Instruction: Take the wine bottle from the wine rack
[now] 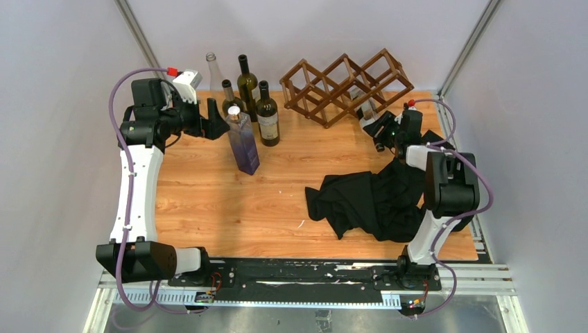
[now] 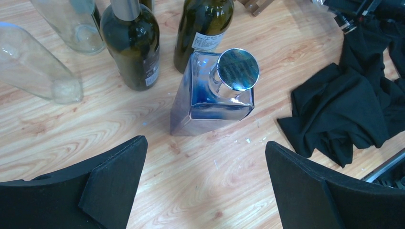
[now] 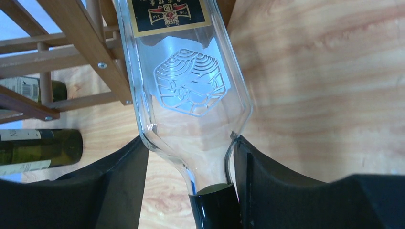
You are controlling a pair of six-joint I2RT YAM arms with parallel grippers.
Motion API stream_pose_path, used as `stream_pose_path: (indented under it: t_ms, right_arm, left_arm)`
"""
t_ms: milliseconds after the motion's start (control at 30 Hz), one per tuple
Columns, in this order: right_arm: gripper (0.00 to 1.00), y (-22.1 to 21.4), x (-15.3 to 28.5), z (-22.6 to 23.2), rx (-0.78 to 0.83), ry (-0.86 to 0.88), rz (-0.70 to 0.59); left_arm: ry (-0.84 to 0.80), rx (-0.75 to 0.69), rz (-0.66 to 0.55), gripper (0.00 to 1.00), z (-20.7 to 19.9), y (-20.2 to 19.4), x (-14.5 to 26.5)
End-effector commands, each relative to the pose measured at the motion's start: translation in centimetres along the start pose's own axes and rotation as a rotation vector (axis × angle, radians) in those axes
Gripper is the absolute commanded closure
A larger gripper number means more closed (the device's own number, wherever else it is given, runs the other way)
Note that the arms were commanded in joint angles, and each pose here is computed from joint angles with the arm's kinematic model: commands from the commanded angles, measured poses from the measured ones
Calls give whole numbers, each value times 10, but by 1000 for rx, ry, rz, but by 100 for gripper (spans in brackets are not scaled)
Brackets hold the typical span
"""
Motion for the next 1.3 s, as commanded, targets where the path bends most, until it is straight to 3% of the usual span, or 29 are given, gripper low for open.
stream_pose_path:
  t_ms: [0,300,533,800,1133,1267]
  right_arm:
    - [100,32,32,28,59,91,-124]
    - [100,9,84,39,29,87,-67]
    - [100,-8,141,47,66,31,-69]
    - [100,-18,190,54,119,-40,-53]
    - [100,-22,244,100,236,-29,-20]
    - [100,-26,259,118,286,-31,5]
  left_arm:
    - [-31,-13,-29,0,-10,8,11]
    - [-97,-76,-50,0,-20,13,16]
    - [-120,-298,-5,0,-51,8,15]
    - [-165,-424,-6,0,-75,19,19]
    - [-262,-757,-38,0,-109,6,36]
    - [-285,-829,-35,0,-116,3,34]
Point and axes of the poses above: each gripper's point midway between its finger pads, its own x axis back along the fingers, its own z axis along the line the jaws close on, y = z × x, the point moved 8 cm from there along x, back along the fingers, and after that the axes turned 7 degrees about x, right-handed, at the moved point
